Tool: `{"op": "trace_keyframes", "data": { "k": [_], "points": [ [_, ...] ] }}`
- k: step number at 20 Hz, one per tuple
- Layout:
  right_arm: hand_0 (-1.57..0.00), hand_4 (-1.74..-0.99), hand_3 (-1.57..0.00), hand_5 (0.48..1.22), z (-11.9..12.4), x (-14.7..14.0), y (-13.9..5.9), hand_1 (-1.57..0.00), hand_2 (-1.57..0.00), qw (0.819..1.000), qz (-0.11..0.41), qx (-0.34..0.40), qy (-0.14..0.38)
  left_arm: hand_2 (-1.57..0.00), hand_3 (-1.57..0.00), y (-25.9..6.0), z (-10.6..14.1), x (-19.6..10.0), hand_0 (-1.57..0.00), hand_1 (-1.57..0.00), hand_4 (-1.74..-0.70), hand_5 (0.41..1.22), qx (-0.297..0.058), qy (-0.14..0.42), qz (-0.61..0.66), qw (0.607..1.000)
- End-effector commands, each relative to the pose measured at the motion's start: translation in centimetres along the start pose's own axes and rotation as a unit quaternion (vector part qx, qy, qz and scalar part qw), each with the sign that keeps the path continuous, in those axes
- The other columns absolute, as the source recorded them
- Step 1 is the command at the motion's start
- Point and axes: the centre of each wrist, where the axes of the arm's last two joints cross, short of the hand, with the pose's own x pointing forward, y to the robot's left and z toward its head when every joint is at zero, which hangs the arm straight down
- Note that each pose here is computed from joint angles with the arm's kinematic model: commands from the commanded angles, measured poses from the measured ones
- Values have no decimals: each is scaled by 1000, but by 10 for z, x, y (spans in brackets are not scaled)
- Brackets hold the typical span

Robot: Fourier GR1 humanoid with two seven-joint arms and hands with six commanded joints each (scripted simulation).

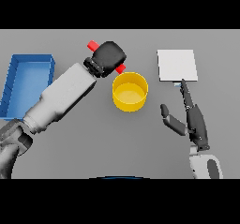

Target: Pick up the red beaker and tilt it to pour out 1 green nut into yellow bowl. Pick up the yellow bowl and place it on the metallic measuring scale.

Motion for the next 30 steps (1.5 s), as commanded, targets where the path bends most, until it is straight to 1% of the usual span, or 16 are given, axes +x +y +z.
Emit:
{"op": "trace_keyframes", "data": {
  "k": [1, 4, 6, 8, 11, 13, 15, 17, 19, 20, 21, 23, 24, 26, 28, 30],
  "points": [
    [1, -1065, 1, 676, 0, 0, 1, 1, 1, 1000, -1, 8, 0, -1571, -1571, -2, -2, 2, -1571, -1571, -1672, 1217, -14, -6, -25, 1000],
    [1, -1069, 1, 689, 1, 0, 1, 1, 1, 1000, 1, 9, -6, -1571, -1571, 6, -9, 3, -1571, -1571, -1705, 1219, -41, -5, -106, 993],
    [1, -1063, 1, 694, 0, -2, -1, 1, 1, 1000, 0, 12, -7, -1571, -1571, 7, -13, 6, -1571, -1571, -1718, 1220, -51, -3, -146, 988],
    [1, -1060, 1, 700, 3, -2, 4, 1, 1, 1000, 0, 12, -10, -1571, -1571, 11, -16, 8, -1571, -1571, -1726, 1220, -54, -3, -177, 983],
    [1, -1056, 1, 693, 1, -5, 5, 1, 1, 1000, -14, 13, 3, -1571, -1571, 10, -19, 18, -1571, -1571, -1733, 1221, -46, -3, -207, 977],
    [1, -1058, 1, 700, 0, -2, 3, 1, 1, 1000, -15, 7, -14, -1571, -1571, 10, -19, 20, -1571, -1571, -1736, 1221, -40, -9, -229, 973],
    [1, -1055, 1, 691, -3, 0, 7, 1, 1, 1000, -10, 3, -9, -1571, -1571, 8, -22, 30, -1571, -1571, -1737, 1221, -33, -13, -262, 964],
    [1, -1076, 1, 678, 2, -3, 5, 1, 1, 1000, 2, -2, -7, -1571, -1571, 6, -22, 35, -1571, -1571, -1735, 1221, -42, -20, -292, 955],
    [1, -1082, 1, 677, 1, -1, 6, 1, 1, 1000, 1, -1, -14, -1571, -1571, 15, -24, 38, -1571, -1571, -1734, 1221, -50, -22, -328, 943],
    [1, -1077, 1, 676, 0, -2, 5, 1, 1, 1000, 6, 1, -13, -1571, -1571, 19, -26, 39, -1571, -1571, -1733, 1221, -49, -26, -345, 937],
    [1, -1073, 1, 675, -4, 1, 5, 1, 1, 1000, 1, 0, -12, -1571, -1571, 20, -27, 41, -1571, -1571, -1733, 1221, -54, -30, -367, 928],
    [1, -1061, 1, 671, 0, -3, 7, 1, 1, 1000, 7, -2, -11, -1571, -1571, 28, -29, 49, -1571, -1571, -1732, 1221, -69, -41, -405, 911],
    [1, -1059, 1, 672, 0, -4, 5, 1, 1, 1000, 12, -2, -9, -1571, -1571, 28, -30, 51, -1571, -1571, -1732, 1221, -74, -41, -418, 905],
    [1, -1047, 1, 681, 2, -5, 10, 1, 1, 1000, 7, 0, -18, -1571, -1571, 34, -34, 59, -1571, -1571, -1728, 1221, -74, -35, -432, 898],
    [1, -1035, 1, 685, 0, -1, 7, 1, 1, 1000, 9, 0, -18, -1571, -1571, 41, -35, 55, -1571, -1571, -1728, 1221, -83, -36, -442, 893],
    [1, -1035, 1, 684, -4, 0, 7, 1, 1, 1000, 9, -1, -13, -1571, -1571, 61, -34, 39, -1571, -1571, -1726, 1221, -55, -36, -428, 901]
  ]
}}
